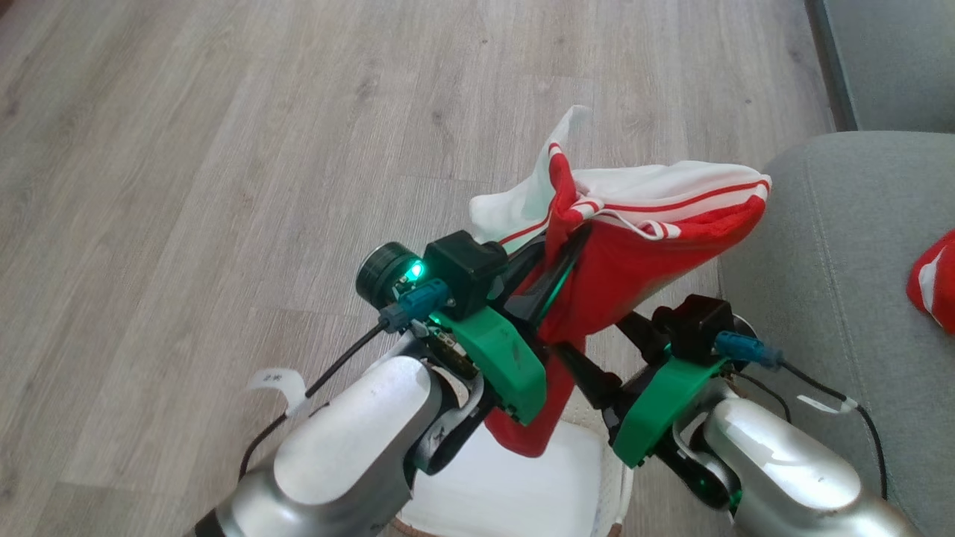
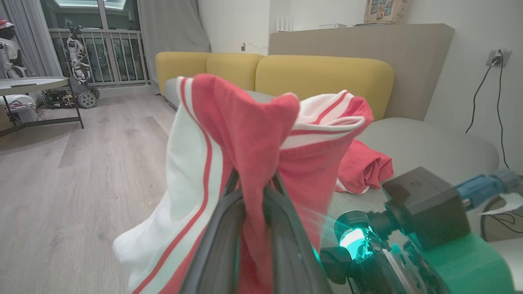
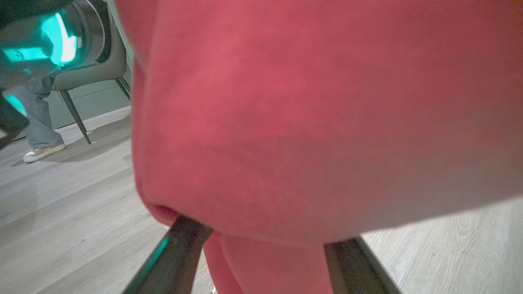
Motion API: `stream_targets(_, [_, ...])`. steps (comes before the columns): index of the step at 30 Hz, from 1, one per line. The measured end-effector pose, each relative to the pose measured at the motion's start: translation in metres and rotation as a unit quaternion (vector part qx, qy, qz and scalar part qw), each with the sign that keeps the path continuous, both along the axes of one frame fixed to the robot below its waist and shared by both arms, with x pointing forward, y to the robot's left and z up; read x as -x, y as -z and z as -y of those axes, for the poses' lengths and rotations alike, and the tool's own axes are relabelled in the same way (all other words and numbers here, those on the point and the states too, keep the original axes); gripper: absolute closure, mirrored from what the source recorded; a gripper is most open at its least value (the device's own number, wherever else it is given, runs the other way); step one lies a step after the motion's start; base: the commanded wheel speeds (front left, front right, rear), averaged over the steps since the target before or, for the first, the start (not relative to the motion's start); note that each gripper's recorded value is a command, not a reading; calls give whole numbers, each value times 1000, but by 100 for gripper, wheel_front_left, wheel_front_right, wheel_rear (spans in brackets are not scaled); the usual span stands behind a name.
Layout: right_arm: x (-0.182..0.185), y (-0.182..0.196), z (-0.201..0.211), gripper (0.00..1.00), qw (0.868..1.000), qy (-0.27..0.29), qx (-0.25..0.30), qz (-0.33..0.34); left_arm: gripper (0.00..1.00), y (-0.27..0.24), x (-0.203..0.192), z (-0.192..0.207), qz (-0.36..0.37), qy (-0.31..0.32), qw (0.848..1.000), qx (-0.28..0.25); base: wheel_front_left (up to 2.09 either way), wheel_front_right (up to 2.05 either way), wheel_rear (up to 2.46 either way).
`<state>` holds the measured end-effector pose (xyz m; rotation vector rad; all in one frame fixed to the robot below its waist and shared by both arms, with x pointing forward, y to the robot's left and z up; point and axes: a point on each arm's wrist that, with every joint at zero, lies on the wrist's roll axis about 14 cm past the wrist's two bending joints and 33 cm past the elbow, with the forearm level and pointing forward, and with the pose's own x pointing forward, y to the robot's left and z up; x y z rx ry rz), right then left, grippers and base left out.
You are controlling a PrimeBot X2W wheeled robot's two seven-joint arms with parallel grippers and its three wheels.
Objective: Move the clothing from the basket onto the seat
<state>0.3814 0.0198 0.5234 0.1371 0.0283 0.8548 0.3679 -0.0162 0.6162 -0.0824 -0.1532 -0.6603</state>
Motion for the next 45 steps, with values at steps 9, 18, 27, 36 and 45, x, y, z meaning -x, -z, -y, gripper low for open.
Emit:
stream_targets(9, [-4, -6, -1, 100, 1000, 2, -10, 4, 100, 6, -3, -2, -10, -4, 1000, -1, 0, 0, 0])
stream_targets(18, [-5, -11, 6, 100, 1000, 12, -17, 9, 100, 8, -4, 1, -13, -2, 1000, -1, 0, 0, 0])
stream_targets(27, [-8, -18, 31, 100, 998, 50, -36, 16, 100, 14, -9, -1, -18, -8, 1000, -1, 0, 0, 0])
stream_targets(36, [-19, -38, 74, 100, 991, 115, -57, 43, 0, 25, -11, 5, -34, -4, 999, 3, 0, 0, 0])
stream_targets(45, [-21, -61, 136, 100, 975, 197, -67, 82, 0, 35, -7, 29, -44, 28, 999, 6, 0, 0, 0])
